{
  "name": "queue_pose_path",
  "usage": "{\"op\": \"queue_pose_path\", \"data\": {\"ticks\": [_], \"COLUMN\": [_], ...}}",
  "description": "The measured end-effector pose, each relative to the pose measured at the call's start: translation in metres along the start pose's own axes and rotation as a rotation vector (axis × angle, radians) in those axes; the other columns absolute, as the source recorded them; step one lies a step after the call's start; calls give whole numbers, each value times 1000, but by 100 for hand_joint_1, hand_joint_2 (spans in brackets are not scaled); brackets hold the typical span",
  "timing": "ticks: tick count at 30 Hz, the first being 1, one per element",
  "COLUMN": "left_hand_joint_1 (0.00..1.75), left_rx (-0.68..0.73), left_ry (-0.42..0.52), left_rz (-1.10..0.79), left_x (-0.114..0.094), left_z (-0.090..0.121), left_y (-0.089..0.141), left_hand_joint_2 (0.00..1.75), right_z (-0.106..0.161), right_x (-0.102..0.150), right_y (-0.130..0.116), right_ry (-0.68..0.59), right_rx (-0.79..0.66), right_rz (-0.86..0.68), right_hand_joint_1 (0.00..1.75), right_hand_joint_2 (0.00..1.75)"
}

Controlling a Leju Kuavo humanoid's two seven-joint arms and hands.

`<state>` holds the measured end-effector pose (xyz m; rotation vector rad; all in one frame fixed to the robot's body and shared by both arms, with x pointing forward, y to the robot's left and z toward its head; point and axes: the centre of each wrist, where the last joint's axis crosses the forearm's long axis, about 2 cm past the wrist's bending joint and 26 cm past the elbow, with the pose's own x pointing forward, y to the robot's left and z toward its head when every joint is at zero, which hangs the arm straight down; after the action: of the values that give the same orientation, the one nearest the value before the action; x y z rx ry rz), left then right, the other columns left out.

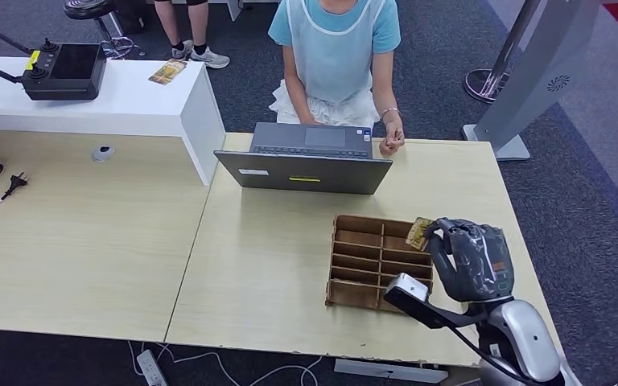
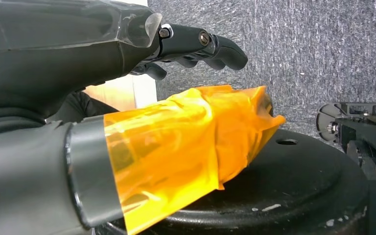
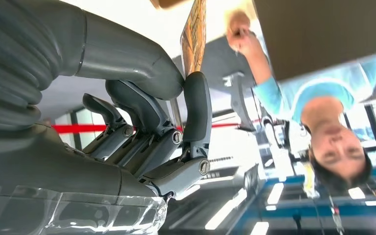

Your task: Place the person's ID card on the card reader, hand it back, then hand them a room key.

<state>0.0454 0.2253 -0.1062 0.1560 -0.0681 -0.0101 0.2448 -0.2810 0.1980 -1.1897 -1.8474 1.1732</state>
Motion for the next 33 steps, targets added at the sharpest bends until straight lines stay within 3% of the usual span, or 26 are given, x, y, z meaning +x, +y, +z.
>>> {"op": "queue_pose_path", "data": {"ticks": [12, 22, 33], "left_hand_joint_1": [0, 0, 0], "left_rx": [0, 1, -4], "left_ry": [-5, -12, -23], "left_rz": [-4, -23, -56], "left_x": [0, 1, 4], "left_z": [0, -1, -1], "left_y": [0, 2, 4], "left_hand_joint_2": [0, 0, 0], "right_z": [-56, -124, -212], "right_x": [-11, -25, -26], "right_y": [-28, -64, -98], "right_ry": [-60, -72, -18], "right_rx": [-116, -173, -134], "right_rz": [19, 67, 68], "right_hand_joint_1": [173, 172, 173], "right_hand_joint_2": [175, 175, 175]}}
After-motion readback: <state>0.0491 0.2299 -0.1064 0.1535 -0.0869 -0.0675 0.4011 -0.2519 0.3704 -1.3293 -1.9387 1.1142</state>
